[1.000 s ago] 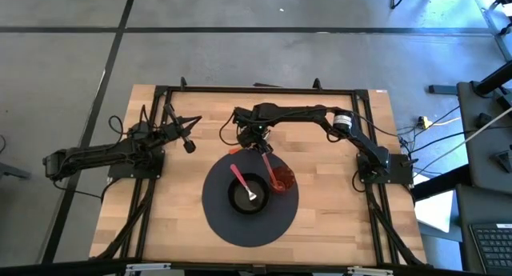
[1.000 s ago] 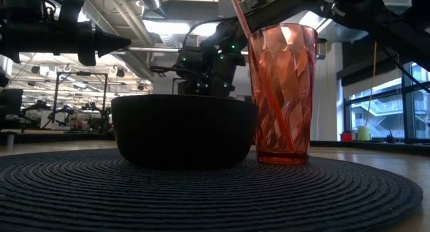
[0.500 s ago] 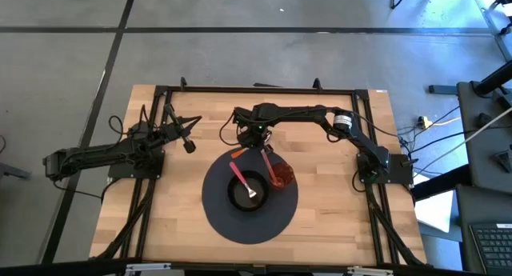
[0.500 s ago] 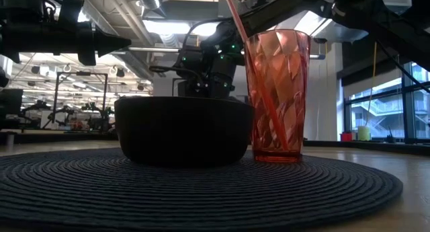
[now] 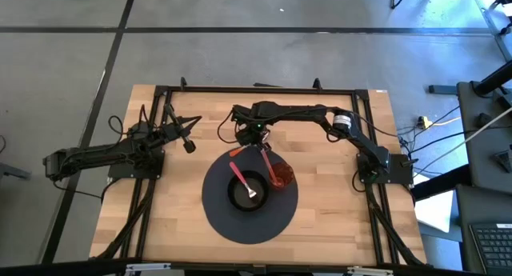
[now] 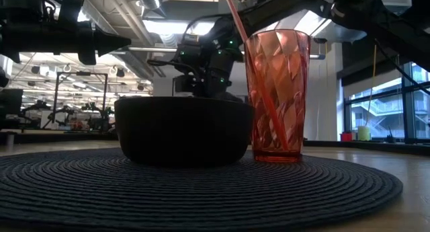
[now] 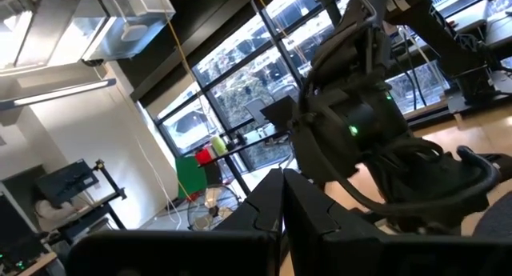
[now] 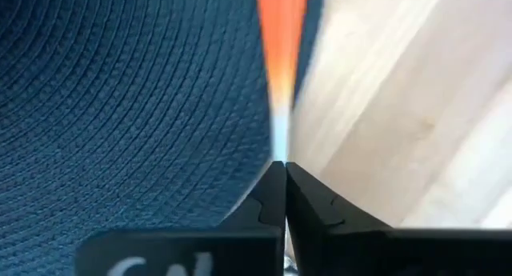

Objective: Pick & Place Utensil
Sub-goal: Put the orange spoon into the black bowl

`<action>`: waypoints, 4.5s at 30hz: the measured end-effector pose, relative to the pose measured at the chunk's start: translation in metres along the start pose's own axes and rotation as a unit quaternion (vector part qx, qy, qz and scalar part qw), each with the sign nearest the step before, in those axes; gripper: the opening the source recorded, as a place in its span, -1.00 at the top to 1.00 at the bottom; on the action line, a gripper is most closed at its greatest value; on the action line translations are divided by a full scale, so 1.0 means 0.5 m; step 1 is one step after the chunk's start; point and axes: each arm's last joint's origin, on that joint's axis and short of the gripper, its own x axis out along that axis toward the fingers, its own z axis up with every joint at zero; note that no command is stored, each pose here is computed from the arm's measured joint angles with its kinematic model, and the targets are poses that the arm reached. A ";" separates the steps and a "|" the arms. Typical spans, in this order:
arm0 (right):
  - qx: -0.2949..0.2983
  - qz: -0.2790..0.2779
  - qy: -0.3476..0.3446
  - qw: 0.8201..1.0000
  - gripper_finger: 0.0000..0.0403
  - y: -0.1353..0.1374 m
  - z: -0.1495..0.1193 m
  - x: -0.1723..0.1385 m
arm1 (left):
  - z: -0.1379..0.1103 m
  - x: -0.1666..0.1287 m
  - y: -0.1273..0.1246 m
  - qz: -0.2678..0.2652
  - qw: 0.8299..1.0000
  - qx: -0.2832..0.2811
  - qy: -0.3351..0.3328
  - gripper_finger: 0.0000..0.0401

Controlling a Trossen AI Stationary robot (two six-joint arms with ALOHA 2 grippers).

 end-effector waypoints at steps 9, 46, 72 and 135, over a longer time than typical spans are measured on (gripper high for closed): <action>-0.001 0.007 0.015 1.000 0.76 -0.001 -0.003 -0.012 | 0.000 0.000 0.000 0.000 1.000 -0.002 0.000 0.98; 0.019 0.028 0.037 0.999 0.65 -0.013 -0.029 0.036 | 0.000 0.000 0.000 0.000 1.000 -0.001 0.001 0.98; 0.090 -0.035 0.020 0.995 0.97 -0.057 -0.001 -0.039 | 0.004 0.000 -0.001 -0.017 0.999 -0.041 -0.017 0.98; 0.083 -0.162 -0.510 0.841 0.97 0.535 -0.188 -0.777 | 0.013 -0.001 0.007 0.006 0.949 -0.313 -0.036 0.98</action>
